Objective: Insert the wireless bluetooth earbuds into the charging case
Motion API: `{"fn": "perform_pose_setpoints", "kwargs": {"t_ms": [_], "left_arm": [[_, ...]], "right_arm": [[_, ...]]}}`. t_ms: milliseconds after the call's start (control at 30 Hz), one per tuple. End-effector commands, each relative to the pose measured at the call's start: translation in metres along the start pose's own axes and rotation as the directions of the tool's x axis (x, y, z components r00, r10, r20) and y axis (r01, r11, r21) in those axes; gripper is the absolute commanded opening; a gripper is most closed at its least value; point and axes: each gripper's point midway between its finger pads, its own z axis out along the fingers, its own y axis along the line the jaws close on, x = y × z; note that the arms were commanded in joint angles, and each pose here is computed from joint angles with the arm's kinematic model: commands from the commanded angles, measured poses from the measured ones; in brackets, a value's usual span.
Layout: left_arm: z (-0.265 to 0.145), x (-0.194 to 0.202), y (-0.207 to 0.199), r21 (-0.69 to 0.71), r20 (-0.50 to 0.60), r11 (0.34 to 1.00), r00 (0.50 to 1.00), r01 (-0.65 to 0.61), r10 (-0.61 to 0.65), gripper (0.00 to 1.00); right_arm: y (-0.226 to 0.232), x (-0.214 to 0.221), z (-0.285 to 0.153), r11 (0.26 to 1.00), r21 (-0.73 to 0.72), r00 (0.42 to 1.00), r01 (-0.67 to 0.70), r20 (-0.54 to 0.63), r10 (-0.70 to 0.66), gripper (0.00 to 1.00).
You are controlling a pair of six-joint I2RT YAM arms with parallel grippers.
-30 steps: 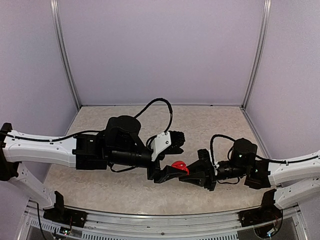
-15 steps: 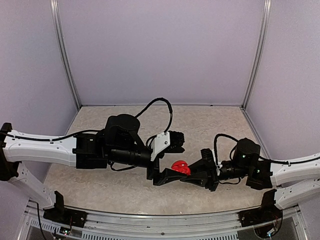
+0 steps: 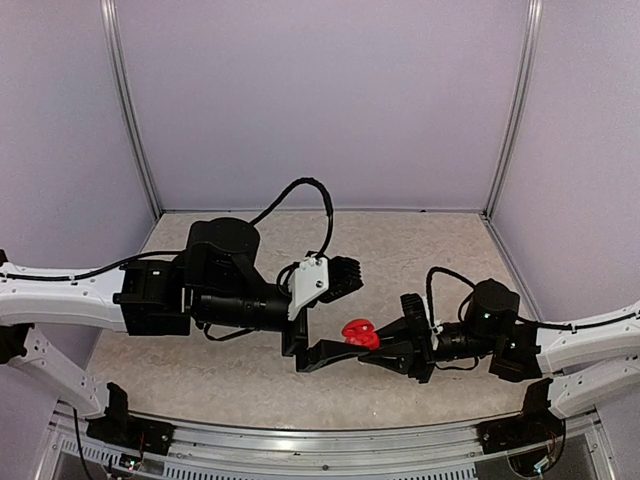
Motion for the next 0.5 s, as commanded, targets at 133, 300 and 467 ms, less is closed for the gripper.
{"fn": "perform_pose_setpoints", "kwargs": {"t_ms": [133, 300, 467], "left_arm": [[-0.008, 0.004, 0.006, -0.027, -0.047, 0.998, 0.998, -0.052, 0.051, 0.92], [-0.009, 0.013, 0.008, -0.034, -0.070, 0.998, 0.996, -0.061, 0.059, 0.89], [-0.009, 0.016, 0.016, -0.055, -0.077, 0.997, 0.996, -0.050, 0.046, 0.86]], "right_arm": [[0.004, -0.005, 0.002, 0.999, -0.014, 0.999, -0.039, 0.033, 0.039, 0.00], [0.010, -0.008, -0.001, 0.999, -0.044, 0.999, -0.024, 0.048, 0.026, 0.00], [0.016, -0.007, 0.001, 0.996, -0.083, 0.999, -0.008, 0.042, 0.012, 0.00]]}}
